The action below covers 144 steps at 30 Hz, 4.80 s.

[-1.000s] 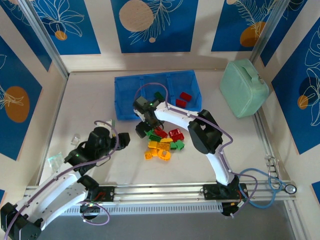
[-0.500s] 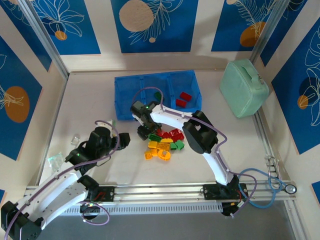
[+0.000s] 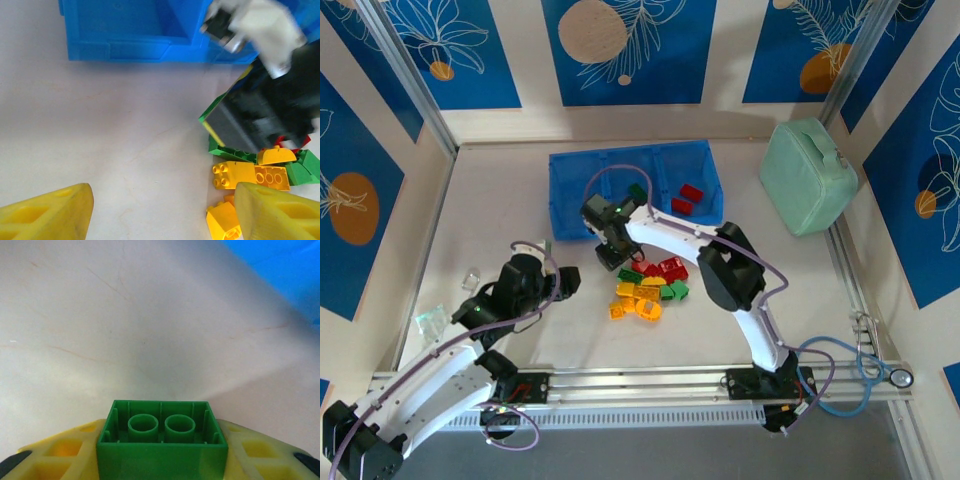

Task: Sort the legos into containers by color
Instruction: Pick up the lego from the center of the table, then place the lego in the container, then move the lego to the center of the table, then pick up the lego from the center of the table.

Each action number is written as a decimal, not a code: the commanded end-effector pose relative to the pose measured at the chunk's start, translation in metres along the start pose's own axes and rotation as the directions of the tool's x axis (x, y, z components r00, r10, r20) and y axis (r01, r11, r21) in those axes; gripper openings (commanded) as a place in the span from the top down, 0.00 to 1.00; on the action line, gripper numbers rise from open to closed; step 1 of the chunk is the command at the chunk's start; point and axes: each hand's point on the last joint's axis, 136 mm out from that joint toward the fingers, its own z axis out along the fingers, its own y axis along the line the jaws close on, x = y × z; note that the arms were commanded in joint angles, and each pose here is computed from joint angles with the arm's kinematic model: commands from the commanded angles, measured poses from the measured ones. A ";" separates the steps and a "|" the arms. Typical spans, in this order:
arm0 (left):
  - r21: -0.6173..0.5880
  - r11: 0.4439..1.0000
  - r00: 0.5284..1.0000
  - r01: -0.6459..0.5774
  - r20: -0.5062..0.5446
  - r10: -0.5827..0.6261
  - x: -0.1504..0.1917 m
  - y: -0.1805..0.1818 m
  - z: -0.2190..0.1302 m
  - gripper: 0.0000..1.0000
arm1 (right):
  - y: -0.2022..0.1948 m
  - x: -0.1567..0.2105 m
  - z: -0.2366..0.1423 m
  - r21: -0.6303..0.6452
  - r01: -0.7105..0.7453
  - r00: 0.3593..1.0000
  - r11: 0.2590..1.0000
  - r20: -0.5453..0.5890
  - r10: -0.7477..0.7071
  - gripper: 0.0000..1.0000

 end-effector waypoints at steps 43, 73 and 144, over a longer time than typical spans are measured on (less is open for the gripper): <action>0.134 0.948 0.932 -0.288 -0.189 0.310 0.034 -0.077 0.039 0.27 | -0.117 -0.016 -0.110 -0.065 -0.396 0.866 0.916 0.305 0.396 0.18; 0.169 0.865 0.767 -0.472 -0.406 0.498 0.035 -0.128 0.173 0.46 | -0.125 0.102 -0.113 -0.142 -0.554 0.758 0.820 0.320 0.568 0.24; 0.010 0.905 0.805 -0.424 -0.454 0.382 0.014 -0.093 0.181 0.62 | -0.125 0.107 -0.108 -0.159 -0.570 0.738 0.806 0.331 0.587 0.28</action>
